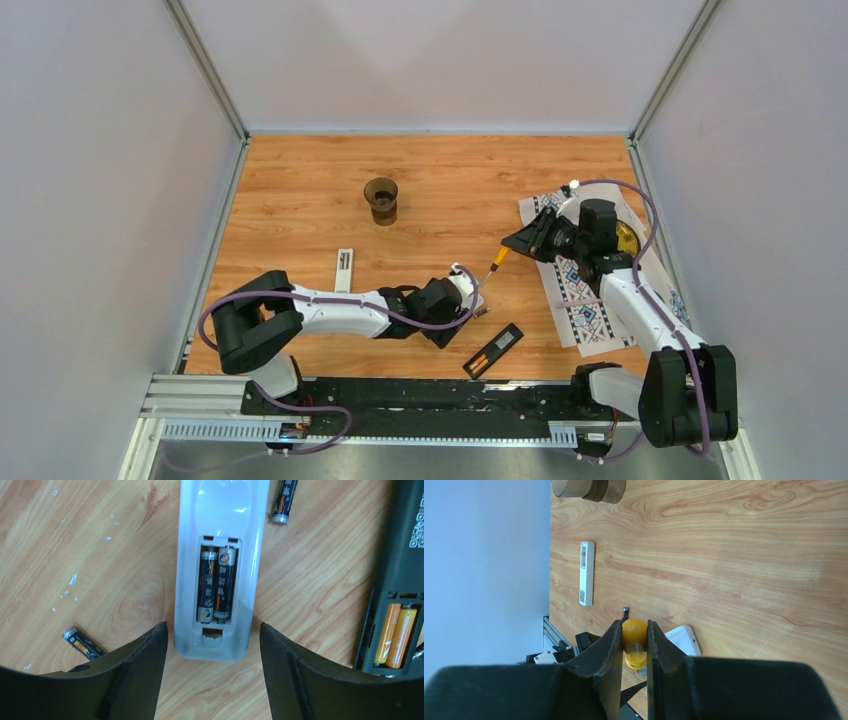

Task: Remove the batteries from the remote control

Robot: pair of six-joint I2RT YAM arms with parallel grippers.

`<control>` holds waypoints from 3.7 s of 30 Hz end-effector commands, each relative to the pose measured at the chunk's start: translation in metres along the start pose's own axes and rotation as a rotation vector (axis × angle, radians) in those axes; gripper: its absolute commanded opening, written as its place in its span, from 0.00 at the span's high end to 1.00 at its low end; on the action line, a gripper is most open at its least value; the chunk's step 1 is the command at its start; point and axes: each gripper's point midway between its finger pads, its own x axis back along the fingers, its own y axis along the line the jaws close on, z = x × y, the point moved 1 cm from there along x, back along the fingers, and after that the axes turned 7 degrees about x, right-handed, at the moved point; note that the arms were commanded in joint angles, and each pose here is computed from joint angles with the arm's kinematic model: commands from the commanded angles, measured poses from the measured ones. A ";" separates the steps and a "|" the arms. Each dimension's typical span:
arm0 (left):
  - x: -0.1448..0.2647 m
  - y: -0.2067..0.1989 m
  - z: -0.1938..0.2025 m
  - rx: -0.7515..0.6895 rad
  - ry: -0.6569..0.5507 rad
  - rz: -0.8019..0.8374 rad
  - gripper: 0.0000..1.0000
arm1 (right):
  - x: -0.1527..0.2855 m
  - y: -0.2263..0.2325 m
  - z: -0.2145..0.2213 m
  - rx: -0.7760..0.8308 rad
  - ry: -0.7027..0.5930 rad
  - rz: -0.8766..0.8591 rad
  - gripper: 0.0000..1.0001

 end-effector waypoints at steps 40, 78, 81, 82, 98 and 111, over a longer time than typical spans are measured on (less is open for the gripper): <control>0.002 0.000 0.023 0.026 -0.018 0.063 0.79 | -0.066 0.015 0.039 0.317 0.084 0.176 1.00; -0.004 -0.002 0.028 0.025 0.013 0.068 0.87 | -0.060 0.024 0.067 0.328 0.119 0.084 1.00; -0.004 -0.002 0.027 0.025 0.011 0.068 0.87 | -0.058 0.026 0.063 0.338 0.098 0.087 1.00; -0.004 -0.002 0.028 0.024 0.013 0.069 0.87 | -0.058 0.026 0.062 0.340 0.094 0.090 1.00; -0.004 -0.002 0.031 0.020 0.023 0.066 0.88 | -0.060 0.021 0.057 0.349 0.073 0.123 1.00; -0.004 -0.001 0.032 0.018 0.027 0.064 0.89 | -0.067 0.016 0.066 0.338 0.113 0.115 1.00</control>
